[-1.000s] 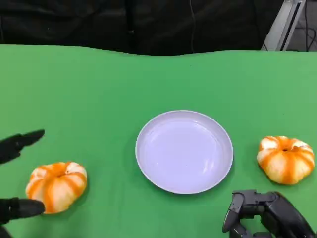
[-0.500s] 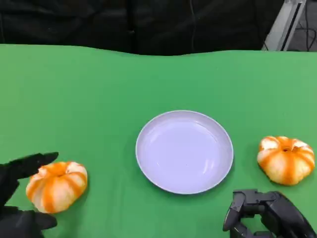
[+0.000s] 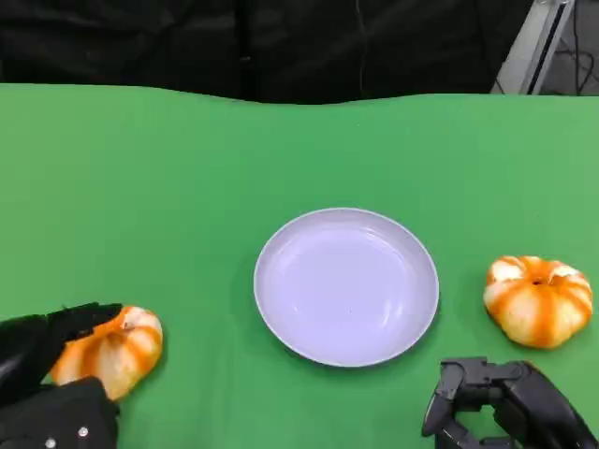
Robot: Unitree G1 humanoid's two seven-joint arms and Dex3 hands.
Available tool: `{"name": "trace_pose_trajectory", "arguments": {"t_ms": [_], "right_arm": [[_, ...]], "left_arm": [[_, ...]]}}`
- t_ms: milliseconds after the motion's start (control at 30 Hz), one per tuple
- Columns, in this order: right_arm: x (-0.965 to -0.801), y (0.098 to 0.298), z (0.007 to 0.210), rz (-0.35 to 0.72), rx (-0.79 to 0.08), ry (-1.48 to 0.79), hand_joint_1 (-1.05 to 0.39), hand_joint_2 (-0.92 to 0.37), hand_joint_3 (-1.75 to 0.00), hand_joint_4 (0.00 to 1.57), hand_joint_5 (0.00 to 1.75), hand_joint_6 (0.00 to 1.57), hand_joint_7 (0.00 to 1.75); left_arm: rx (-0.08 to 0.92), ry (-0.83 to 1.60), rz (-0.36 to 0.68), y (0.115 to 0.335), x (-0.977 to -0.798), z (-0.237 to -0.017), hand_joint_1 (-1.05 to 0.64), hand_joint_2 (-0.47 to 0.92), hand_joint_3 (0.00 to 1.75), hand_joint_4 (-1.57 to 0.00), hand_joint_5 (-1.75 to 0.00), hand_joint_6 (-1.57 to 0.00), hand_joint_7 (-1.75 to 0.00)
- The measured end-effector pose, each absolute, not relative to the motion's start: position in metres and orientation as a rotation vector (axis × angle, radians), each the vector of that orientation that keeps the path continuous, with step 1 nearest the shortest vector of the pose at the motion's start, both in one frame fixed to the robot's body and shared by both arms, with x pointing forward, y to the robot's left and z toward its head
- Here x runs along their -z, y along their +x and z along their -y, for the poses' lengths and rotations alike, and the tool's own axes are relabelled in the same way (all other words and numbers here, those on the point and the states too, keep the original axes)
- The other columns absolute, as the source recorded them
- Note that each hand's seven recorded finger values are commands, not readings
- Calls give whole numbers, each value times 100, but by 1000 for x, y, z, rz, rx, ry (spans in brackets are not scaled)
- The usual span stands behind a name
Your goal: Grasp the bread from the table and place it into the plate.
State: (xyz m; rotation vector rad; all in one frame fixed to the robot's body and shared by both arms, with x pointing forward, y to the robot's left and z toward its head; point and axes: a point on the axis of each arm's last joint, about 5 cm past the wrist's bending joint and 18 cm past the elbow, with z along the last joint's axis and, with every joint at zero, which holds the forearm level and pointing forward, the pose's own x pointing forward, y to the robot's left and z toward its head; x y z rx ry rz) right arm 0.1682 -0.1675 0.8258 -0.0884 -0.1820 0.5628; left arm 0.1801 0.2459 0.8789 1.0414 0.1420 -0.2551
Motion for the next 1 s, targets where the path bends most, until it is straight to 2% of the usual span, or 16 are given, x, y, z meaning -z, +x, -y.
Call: {"name": "trace_pose_trajectory", "arguments": {"t_ms": [100, 267, 367, 500, 600, 633, 667, 733, 767, 800, 833, 867, 967, 1000], "right_arm": [[-826, 168, 167, 182, -563, -88, -10, -66, -88, 84, 146, 86, 116], [-826, 169, 167, 183, -555, -88, -10, -66, -89, 84, 146, 86, 116], [-826, 169, 167, 184, -552, -87, -10, -66, -89, 84, 146, 87, 116], [-826, 168, 166, 185, -546, -83, -10, -65, -90, 84, 146, 86, 116], [-826, 169, 165, 188, -549, -83, -10, -65, -90, 84, 147, 86, 116], [-826, 169, 165, 188, -550, -83, -10, -65, -90, 84, 147, 86, 117], [-826, 168, 165, 188, -549, -83, -10, -65, -90, 84, 147, 86, 117], [-826, 169, 164, 189, -549, -83, -9, -65, -91, 84, 146, 86, 117], [-827, 168, 164, 190, -548, -83, -10, -65, -91, 83, 146, 86, 117], [-827, 168, 164, 192, -548, -83, -10, -65, -91, 83, 146, 86, 117], [-827, 169, 164, 193, -547, -83, -10, -65, -91, 84, 146, 86, 117], [-827, 169, 164, 195, -546, -83, -10, -65, -91, 84, 147, 86, 117], [-827, 169, 164, 196, -546, -85, -10, -64, -91, 84, 147, 85, 117], [-828, 169, 164, 197, -546, -86, -10, -64, -91, 83, 147, 85, 117]], "left_arm": [[263, 1060, -159, 183, -876, -248, -5, 80, 1, -33, 0, -41, 0], [276, 1081, -163, 190, -877, -250, -10, 81, 0, -34, -1, -42, 0], [285, 1095, -163, 194, -878, -250, -6, 85, 2, -39, -2, -43, -1], [302, 1126, -188, 198, -875, -248, -6, 83, 0, -59, -7, -65, -5], [291, 1168, -214, 203, -871, -247, -5, 83, 0, -63, -9, -71, -5], [288, 1172, -212, 204, -871, -246, -8, 85, 0, -55, -47, -81, -5], [286, 1182, -208, 206, -870, -245, -9, 86, 0, -43, -76, -85, -4], [289, 1206, -202, 210, -868, -243, -11, 86, 0, -38, -118, -97, -8], [291, 1212, -200, 212, -867, -242, -11, 86, 0, -38, -132, -96, -23], [291, 1214, -197, 214, -867, -242, -10, 86, 0, -38, -140, -86, -50], [293, 1214, -193, 216, -866, -241, -10, 87, 0, -39, -149, -72, -86], [293, 1212, -190, 217, -866, -241, -10, 88, 0, -40, -153, -65, -106], [287, 1195, -188, 220, -865, -239, -8, 86, 0, -51, -171, -53, -156], [278, 1178, -190, 220, -863, -239, -8, 85, 0, -56, -173, -51, -165]]}}
